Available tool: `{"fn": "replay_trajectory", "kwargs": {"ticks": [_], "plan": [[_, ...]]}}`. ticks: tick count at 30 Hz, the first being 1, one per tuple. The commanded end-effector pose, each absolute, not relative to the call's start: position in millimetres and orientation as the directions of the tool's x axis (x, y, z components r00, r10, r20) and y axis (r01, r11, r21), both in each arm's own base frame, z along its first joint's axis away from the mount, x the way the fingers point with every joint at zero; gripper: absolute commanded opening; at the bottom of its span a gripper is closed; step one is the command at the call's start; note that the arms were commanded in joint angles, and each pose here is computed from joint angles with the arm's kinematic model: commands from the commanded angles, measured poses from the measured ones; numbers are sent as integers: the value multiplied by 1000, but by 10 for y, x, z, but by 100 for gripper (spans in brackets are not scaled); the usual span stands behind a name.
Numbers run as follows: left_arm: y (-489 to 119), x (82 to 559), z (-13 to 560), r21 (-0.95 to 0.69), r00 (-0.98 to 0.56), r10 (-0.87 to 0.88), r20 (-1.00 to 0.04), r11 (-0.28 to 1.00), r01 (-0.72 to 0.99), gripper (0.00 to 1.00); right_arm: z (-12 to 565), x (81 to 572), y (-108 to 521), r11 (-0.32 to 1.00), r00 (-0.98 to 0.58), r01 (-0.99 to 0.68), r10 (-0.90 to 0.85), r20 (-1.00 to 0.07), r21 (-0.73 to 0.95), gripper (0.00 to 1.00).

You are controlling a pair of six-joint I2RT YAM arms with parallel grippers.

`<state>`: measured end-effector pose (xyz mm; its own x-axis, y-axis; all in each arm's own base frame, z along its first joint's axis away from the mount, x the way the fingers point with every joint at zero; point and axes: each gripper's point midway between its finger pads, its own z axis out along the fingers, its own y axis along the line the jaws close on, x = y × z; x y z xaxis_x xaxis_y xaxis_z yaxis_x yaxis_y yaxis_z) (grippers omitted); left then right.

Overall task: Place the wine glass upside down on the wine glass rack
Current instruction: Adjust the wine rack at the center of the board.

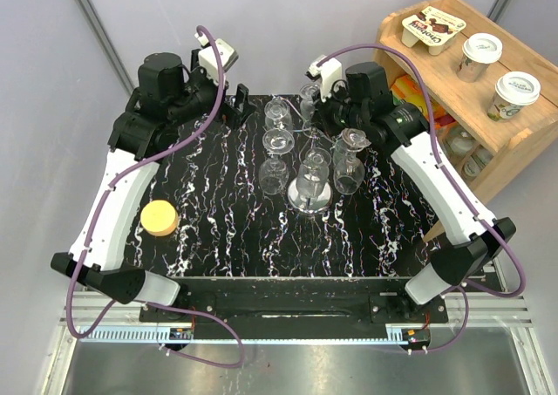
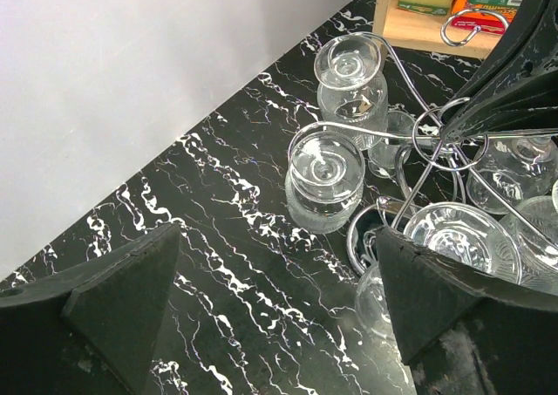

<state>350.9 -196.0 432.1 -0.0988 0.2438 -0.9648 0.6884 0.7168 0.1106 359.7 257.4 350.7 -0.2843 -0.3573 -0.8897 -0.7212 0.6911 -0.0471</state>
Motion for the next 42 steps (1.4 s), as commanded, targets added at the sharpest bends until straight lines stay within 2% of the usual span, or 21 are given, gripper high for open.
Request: {"fn": "replay_trajectory", "kwargs": {"ticks": [1,8,18,29,39,42], "plan": [[-1900,3483,4464,144,-47,234,-971,731,667,98,3806,3660,2656,725,-240,-689,-244,-940,-12,0],[-1900,3520,4451,130,-60,224,-973,740,660,98,3891,3682,2628,804,-253,-594,-149,-956,32,0],[-1914,3612,4382,104,-98,218,-971,756,646,98,3719,3778,2708,894,-330,-429,-26,-944,126,0],[-1863,3619,4376,100,-111,215,-970,776,623,98,3782,3782,2691,926,-319,-318,96,-943,202,0],[-1836,3582,4371,103,-111,216,-970,779,619,98,3686,3734,2910,911,-354,-341,107,-929,234,0],[-1829,3568,4369,108,-108,220,-970,778,619,98,3667,3731,2945,911,-350,-352,87,-933,217,8]]}}
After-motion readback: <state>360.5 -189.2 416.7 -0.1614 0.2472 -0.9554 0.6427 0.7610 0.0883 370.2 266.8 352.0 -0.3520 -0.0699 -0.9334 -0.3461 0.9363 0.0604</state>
